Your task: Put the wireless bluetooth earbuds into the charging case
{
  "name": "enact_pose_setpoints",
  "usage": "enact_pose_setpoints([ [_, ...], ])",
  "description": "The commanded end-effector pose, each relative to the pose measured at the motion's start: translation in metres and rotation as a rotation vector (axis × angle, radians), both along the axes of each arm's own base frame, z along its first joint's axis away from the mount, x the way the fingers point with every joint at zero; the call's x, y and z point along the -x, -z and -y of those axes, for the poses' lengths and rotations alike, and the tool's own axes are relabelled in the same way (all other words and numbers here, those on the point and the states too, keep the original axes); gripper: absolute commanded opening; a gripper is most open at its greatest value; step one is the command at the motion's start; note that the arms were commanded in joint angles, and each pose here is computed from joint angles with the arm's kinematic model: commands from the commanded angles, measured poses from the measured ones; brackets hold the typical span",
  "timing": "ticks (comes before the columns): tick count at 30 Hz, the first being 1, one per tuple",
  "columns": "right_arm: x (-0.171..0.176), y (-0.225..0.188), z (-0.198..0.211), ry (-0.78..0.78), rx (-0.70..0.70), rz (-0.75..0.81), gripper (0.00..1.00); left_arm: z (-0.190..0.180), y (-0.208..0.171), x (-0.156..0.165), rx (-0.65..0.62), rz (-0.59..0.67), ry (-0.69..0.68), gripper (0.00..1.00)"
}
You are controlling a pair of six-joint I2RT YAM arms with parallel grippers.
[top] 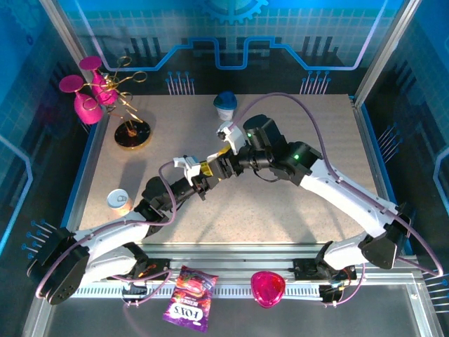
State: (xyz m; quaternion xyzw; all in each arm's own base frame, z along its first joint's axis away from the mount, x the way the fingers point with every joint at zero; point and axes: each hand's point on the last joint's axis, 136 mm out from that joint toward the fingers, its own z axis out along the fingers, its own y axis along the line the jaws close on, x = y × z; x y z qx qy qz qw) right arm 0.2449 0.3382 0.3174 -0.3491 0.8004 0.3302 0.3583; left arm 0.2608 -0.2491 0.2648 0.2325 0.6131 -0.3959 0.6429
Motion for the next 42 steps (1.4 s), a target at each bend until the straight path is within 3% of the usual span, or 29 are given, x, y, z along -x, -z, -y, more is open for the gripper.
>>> enact_pose_setpoints([
  [1,0.000,-0.007,0.005,0.031,0.011,0.070,0.63,-0.001,-0.027,0.001,0.046,0.072,0.003,0.16],
  [9,-0.012,0.008,0.013,0.099,0.117,0.089,0.80,0.000,-0.034,0.004,0.059,0.083,0.020,0.15],
  [15,-0.017,0.013,0.010,0.108,0.146,0.082,0.84,0.001,-0.036,0.006,0.061,0.083,0.026,0.15],
  [27,-0.024,0.017,0.031,0.176,0.172,0.071,0.82,-0.002,-0.040,0.008,0.071,0.093,0.022,0.15],
  [42,-0.017,-0.015,0.031,0.156,0.024,0.064,0.85,0.003,-0.030,0.013,0.020,0.139,0.053,0.16],
])
